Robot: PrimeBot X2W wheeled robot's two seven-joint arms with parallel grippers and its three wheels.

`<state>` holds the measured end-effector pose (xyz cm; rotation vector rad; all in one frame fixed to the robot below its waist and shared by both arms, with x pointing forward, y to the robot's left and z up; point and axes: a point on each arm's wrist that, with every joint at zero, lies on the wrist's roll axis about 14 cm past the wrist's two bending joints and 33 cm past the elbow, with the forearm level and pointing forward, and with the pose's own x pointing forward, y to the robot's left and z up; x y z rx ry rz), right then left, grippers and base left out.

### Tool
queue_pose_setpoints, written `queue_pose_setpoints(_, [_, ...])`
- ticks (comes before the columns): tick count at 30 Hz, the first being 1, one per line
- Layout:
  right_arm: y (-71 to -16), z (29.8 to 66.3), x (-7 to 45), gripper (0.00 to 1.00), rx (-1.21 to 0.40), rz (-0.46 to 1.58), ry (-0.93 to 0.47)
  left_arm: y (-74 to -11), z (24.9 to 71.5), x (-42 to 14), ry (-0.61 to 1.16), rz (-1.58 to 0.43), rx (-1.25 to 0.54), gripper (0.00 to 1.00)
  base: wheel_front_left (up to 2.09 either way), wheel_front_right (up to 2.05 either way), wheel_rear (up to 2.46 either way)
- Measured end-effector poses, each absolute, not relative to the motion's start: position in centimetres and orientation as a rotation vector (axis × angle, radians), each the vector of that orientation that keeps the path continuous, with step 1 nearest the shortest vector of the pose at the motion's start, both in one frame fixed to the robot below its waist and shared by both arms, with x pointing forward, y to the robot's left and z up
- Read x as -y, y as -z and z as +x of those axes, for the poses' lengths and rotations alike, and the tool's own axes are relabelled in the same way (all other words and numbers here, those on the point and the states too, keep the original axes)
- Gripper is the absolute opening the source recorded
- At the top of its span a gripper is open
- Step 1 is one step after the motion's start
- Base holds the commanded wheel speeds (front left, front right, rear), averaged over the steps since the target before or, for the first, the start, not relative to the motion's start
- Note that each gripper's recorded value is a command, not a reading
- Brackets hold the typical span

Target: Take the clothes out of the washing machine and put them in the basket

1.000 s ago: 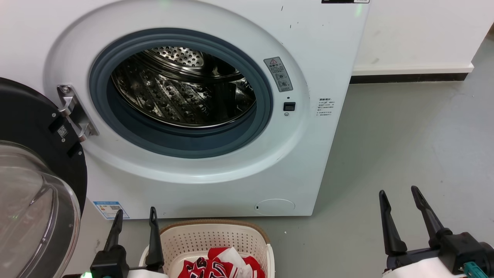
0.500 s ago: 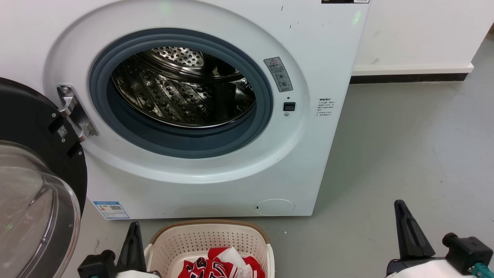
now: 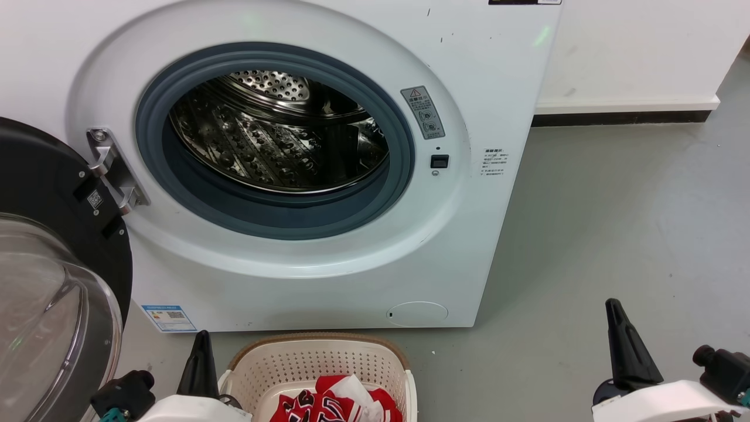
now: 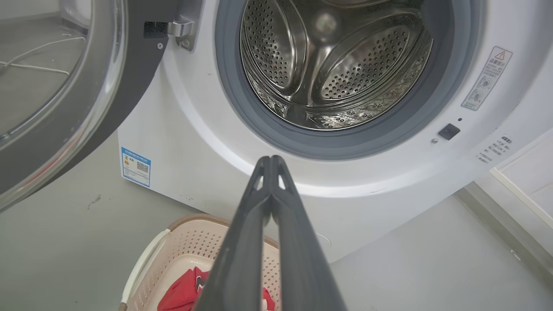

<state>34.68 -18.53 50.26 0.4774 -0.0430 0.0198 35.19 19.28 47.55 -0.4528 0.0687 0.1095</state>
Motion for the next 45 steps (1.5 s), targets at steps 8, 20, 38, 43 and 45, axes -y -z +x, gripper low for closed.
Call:
queue_pose_setpoints(8, [-50.1, 35.1, 18.9, 0.0, 0.029, 0.604, -0.003, -47.5, 35.6, -19.5, -0.118, -0.585, -0.081, 0.0, 0.0, 0.0, 0.0])
queue_pose_setpoints(20, [-50.1, 35.9, 19.3, 0.0, 0.021, 0.776, 0.013, -47.3, 36.0, -19.6, -0.118, -0.764, -0.096, 0.0, 0.0, 0.0, 0.0])
queue_pose_setpoints(38, [-49.8, 36.5, 19.7, 0.0, 0.0, 0.989, 0.031, -47.8, 36.8, -19.7, -0.109, -0.984, -0.09, 0.0, 0.0, 0.0, 0.0])
queue_pose_setpoints(43, [-50.0, 36.8, 19.7, 0.0, 0.003, 1.045, 0.029, -47.9, 37.0, -19.6, -0.103, -1.043, -0.089, 0.0, 0.0, 0.0, 0.0])
queue_pose_setpoints(45, [-49.9, 36.9, 19.8, 0.0, 0.001, 1.068, 0.031, -48.1, 37.1, -19.6, -0.098, -1.064, -0.086, 0.0, 0.0, 0.0, 0.0])
